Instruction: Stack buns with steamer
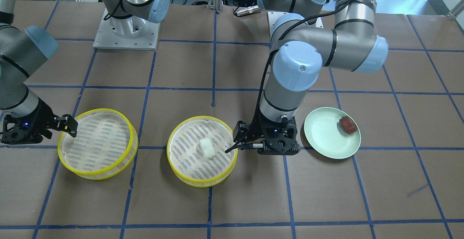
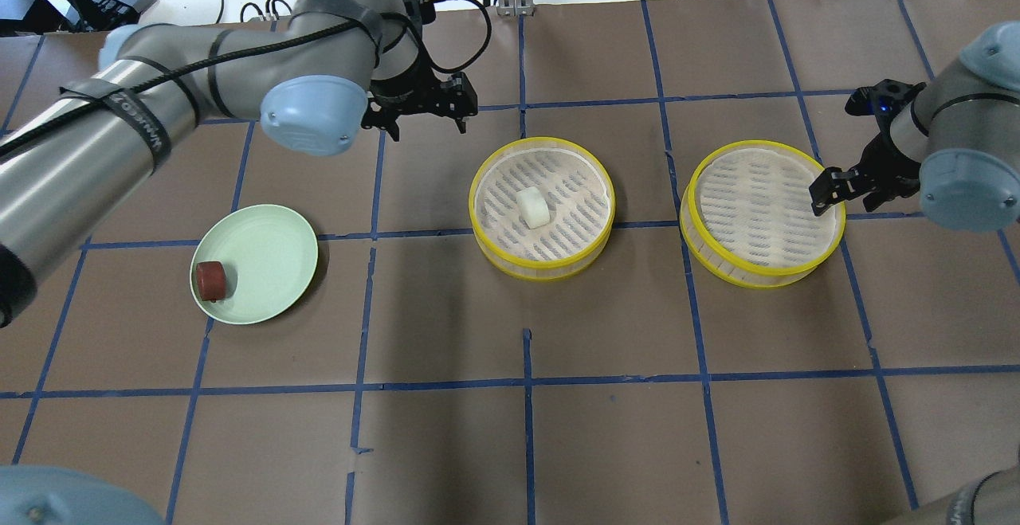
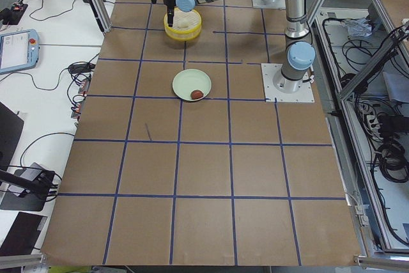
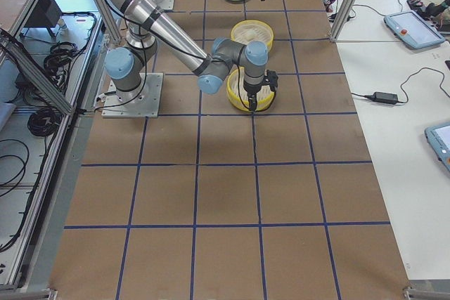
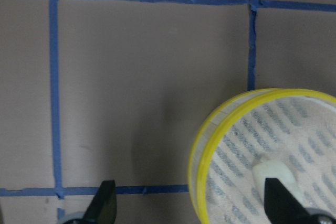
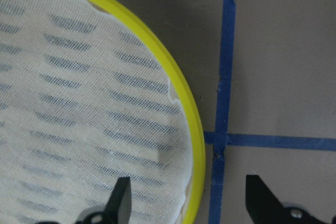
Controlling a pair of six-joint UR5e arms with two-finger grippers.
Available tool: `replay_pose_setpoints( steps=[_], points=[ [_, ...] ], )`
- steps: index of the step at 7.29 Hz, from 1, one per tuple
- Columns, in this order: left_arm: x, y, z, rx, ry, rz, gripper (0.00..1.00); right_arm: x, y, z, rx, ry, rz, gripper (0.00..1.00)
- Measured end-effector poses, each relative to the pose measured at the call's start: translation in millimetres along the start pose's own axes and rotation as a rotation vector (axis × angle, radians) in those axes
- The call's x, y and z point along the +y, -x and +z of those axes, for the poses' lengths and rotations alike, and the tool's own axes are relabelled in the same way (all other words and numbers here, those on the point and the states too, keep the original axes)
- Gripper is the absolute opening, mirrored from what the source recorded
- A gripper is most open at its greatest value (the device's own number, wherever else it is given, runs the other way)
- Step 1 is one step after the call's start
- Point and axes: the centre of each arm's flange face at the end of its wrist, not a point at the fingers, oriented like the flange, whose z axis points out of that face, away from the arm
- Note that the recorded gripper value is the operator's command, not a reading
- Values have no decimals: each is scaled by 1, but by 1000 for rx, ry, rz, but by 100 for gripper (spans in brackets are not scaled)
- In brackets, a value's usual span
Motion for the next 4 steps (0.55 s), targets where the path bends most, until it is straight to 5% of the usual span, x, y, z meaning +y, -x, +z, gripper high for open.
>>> replay_pose_setpoints(
  steps=[3,4],
  points=[
    [-1,73,-34,-24,24,38,99,2,1,7,-5,11,-9,9],
    [-1,105,-31,-28,46,58,99,3,0,7,-4,11,-9,8]
  ],
)
